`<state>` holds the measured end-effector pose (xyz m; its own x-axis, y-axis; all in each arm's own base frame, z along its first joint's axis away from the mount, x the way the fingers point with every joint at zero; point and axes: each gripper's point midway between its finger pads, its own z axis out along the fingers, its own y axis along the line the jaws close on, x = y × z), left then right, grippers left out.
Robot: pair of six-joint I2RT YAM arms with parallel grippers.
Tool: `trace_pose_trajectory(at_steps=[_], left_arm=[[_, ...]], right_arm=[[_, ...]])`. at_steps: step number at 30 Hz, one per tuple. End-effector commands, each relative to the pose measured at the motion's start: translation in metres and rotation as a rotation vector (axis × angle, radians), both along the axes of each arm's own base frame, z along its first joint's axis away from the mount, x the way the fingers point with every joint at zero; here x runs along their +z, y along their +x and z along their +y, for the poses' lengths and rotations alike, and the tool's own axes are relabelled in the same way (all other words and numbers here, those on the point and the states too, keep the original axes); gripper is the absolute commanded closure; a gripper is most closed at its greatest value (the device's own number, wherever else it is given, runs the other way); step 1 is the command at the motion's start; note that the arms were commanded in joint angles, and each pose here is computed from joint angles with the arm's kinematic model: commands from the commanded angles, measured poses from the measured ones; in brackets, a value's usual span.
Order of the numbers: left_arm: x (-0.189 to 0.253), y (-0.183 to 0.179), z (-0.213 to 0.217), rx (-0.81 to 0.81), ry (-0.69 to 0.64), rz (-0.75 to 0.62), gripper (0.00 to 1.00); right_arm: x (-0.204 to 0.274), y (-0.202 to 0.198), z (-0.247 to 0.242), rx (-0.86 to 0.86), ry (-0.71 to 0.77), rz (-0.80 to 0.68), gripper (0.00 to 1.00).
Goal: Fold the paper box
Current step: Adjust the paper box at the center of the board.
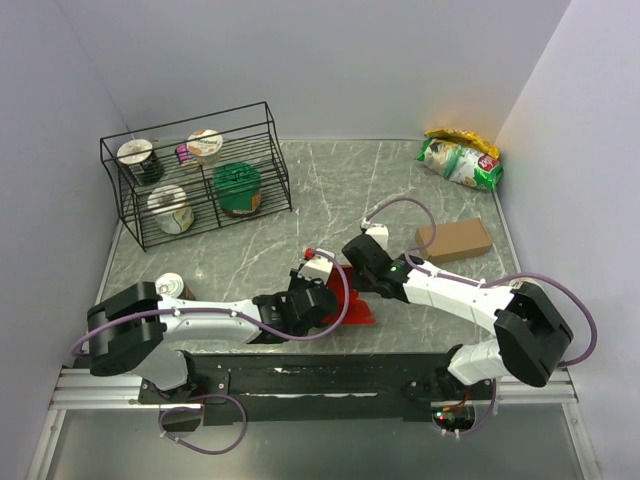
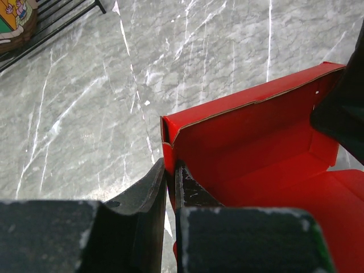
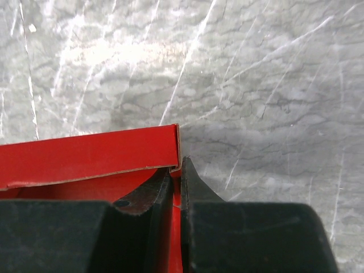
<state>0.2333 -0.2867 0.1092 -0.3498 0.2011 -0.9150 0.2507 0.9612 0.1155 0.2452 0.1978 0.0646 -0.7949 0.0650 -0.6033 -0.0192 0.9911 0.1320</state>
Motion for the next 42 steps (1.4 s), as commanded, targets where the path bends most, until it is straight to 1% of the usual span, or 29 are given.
trace_pose_trajectory(at_steps=[1,5,7,15,21,26,27,33,39,40,42], left_arm=[[0.009,0.007,0.032,0.057,0.113,-0.056,0.99],[0.011,0.009,0.034,0.067,0.114,-0.057,0.99],[0.012,0.01,0.036,0.072,0.109,-0.055,0.99],[0.006,0.013,0.031,0.065,0.113,-0.039,0.99],[-0.006,0.016,0.025,0.056,0.131,-0.019,0.99],[-0.007,0.017,0.023,0.065,0.123,-0.013,0.99],[-0.008,0.016,0.024,0.063,0.121,-0.011,0.99],[-0.008,0.02,0.025,0.066,0.104,-0.004,0.99],[-0.013,0.02,0.029,0.068,0.105,0.009,0.99],[-0.012,0.022,0.027,0.069,0.082,0.004,0.99],[-0.014,0.022,0.028,0.071,0.085,0.006,0.99]], right_arm=[[-0.006,-0.002,-0.066,-0.115,-0.309,-0.001,1.0],[-0.011,-0.002,-0.077,-0.161,-0.372,0.007,1.0],[-0.013,-0.003,-0.079,-0.173,-0.38,0.012,1.0],[-0.016,-0.005,-0.072,-0.168,-0.331,0.019,1.0],[-0.022,-0.002,-0.057,-0.147,-0.22,0.03,1.0],[-0.035,-0.002,-0.08,-0.22,-0.239,0.084,1.0],[-0.037,0.0,-0.083,-0.24,-0.224,0.087,1.0],[-0.035,0.002,-0.083,-0.266,-0.217,0.083,1.0],[-0.048,-0.001,-0.087,-0.298,-0.239,0.14,1.0],[-0.05,-0.003,-0.088,-0.302,-0.241,0.152,1.0],[-0.056,-0.005,-0.09,-0.316,-0.215,0.179,1.0]])
